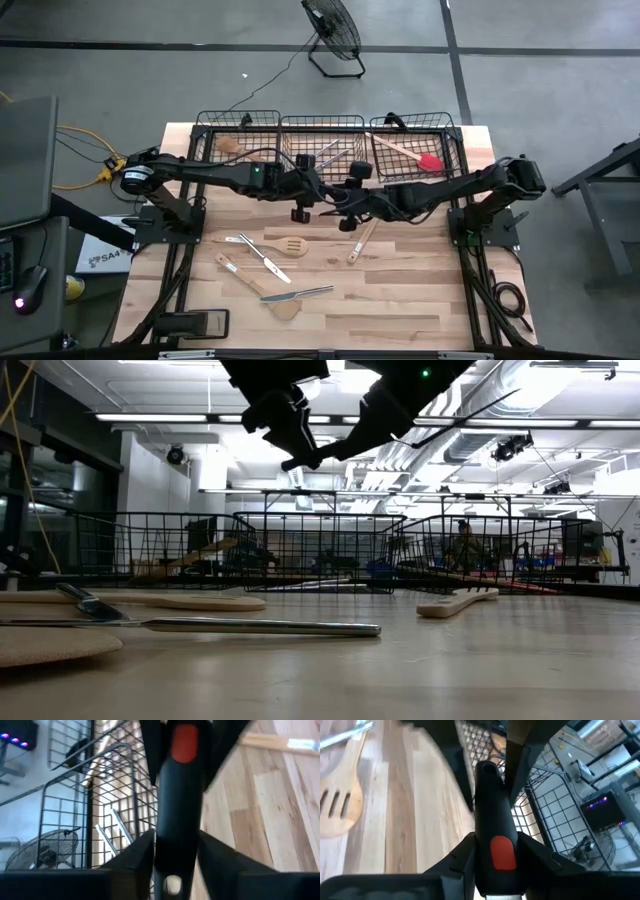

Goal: Pick & Place Kitchen Items
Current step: Put the black spatula into the right mesh basket

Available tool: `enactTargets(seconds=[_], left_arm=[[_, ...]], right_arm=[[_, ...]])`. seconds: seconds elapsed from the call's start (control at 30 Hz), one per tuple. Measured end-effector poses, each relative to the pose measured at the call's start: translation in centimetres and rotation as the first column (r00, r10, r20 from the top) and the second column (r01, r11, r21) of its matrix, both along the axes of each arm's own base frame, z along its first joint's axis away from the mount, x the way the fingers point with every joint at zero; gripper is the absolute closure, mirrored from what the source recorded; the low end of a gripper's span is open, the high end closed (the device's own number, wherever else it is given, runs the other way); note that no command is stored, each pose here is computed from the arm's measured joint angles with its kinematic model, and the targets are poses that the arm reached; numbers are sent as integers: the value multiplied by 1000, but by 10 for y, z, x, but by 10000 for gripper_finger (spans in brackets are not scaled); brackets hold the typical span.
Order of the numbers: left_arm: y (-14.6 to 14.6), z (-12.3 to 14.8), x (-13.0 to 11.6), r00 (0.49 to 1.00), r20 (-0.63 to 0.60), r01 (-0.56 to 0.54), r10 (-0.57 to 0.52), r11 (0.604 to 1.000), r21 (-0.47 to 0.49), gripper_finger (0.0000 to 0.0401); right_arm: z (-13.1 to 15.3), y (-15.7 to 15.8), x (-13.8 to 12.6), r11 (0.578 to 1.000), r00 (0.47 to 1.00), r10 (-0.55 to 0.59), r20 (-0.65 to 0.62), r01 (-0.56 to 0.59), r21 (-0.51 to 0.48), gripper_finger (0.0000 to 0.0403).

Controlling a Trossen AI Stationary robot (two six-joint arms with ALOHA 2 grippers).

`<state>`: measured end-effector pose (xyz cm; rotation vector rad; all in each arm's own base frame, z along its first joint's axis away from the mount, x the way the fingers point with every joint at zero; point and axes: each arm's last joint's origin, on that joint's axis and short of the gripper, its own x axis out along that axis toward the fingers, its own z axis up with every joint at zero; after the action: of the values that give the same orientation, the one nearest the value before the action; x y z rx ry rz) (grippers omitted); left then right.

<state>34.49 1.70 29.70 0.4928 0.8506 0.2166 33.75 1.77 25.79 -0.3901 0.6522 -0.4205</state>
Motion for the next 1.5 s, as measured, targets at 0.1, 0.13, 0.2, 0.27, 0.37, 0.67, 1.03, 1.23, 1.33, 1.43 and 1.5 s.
enactTargets(seconds=[0.1,0.13,0.2,0.27,0.37,0.67,1.03,1.23,1.33,1.43,1.5], left_arm=[[0,0,0,1000,-2,-2,2,1000,1,188],[0,0,0,1000,-3,-4,4,1000,3,169],[1,0,0,1000,-5,-12,12,1000,14,142],[1,-1,-1,1000,-13,-24,24,999,30,128],[2,-2,-4,998,-44,-47,50,997,62,126],[15,0,-18,984,-126,-110,122,989,94,158],[61,16,-42,970,-83,-234,228,970,-67,214],[71,23,-66,964,12,-262,265,957,-125,254],[69,17,-79,965,41,-250,259,957,-149,273],[66,11,-90,966,73,-233,248,959,-161,288],[63,9,-96,966,109,-214,234,962,-172,296]], right_arm=[[0,0,0,1000,1000,-15,7,15,18,297],[-1,0,-1,999,1000,-18,5,17,29,297],[-2,0,-2,998,999,-32,2,32,56,297],[-5,0,-4,995,998,-55,-15,56,80,297],[-9,-2,-11,987,990,-126,-63,132,88,297],[11,-16,-53,927,925,-365,-103,371,53,297],[42,-59,-108,849,844,-528,-100,529,-18,297],[24,-96,-132,798,797,-599,-77,602,22,297],[13,-112,-139,794,795,-606,10,605,55,297],[2,-127,-145,813,808,-582,91,580,55,297],[-6,-137,-148,840,830,-541,138,541,40,297]])
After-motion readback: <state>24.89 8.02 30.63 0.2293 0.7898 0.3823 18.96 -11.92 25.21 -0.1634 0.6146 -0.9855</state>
